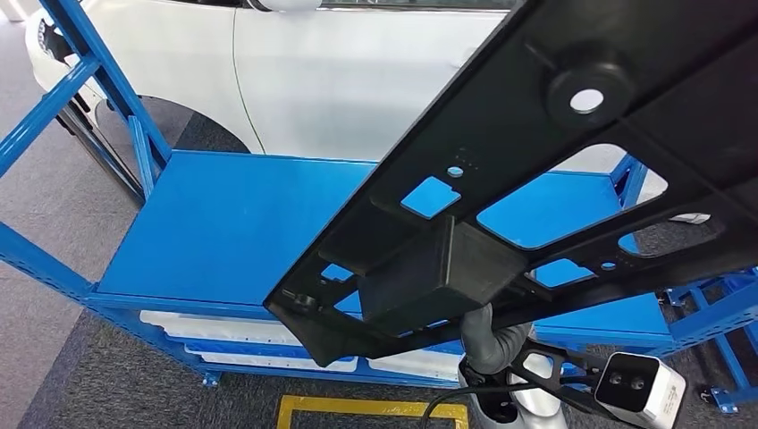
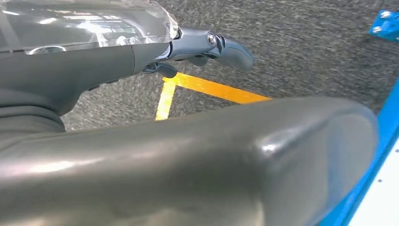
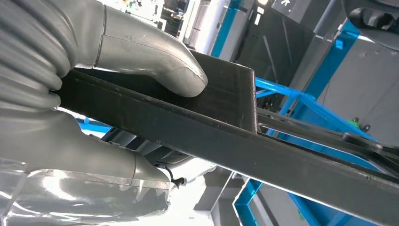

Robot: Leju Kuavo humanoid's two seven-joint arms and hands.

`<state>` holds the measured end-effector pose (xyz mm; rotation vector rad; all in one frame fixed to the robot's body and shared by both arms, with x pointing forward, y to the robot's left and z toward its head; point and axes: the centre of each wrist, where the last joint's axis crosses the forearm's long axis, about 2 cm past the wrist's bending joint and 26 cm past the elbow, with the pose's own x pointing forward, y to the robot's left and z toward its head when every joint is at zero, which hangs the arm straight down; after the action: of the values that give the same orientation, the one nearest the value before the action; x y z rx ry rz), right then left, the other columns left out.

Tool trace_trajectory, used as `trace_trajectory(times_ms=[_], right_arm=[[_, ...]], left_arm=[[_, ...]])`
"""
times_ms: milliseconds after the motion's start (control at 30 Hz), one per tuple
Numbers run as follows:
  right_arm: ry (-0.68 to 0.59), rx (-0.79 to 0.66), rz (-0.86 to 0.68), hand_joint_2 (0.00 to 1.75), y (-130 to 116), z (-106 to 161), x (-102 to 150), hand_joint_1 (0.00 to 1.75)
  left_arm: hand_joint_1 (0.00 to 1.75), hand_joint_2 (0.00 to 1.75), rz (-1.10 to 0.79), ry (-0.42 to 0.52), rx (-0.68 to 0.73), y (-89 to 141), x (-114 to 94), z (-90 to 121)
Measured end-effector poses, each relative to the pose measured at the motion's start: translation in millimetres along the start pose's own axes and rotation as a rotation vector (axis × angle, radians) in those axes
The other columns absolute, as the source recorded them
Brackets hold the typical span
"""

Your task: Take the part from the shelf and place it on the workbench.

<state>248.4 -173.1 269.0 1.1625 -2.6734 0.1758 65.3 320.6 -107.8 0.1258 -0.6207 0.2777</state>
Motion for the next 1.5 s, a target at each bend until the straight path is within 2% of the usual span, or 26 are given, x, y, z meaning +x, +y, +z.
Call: trace_trajectory(times_ms=[167,667,1167,1333,1500], right_arm=[[-0.035,-0.07,0.113,1.75,1.9,-5.1,12.8,1.75],[-0.001,-0.008,0.052,1.75,5.8,5.9,15.7,1.75],[0.019,0.016,0.073,1.75,-9.2,7.7,18.1,1.75],[0.048,0.015,0.074,1.75,-11.0,14.6,18.5,1.75],[0.108,0.025,0.037,1.75,-4.4,33.1,23.0,1.75]], left_arm=[[0.0,0.0,-0.053,0.023,-0.02,3.5,-0.3,0.0],[0.0,0.0,-0.061,0.02,-0.032,3.2,0.8,-0.5],[0.0,0.0,-0.05,0.036,-0.054,-7.5,-0.6,0.6],[0.0,0.0,-0.053,0.054,-0.063,-11.9,-1.6,1.3],[0.0,0.0,-0.034,0.058,-0.053,-17.7,-6.3,4.1]])
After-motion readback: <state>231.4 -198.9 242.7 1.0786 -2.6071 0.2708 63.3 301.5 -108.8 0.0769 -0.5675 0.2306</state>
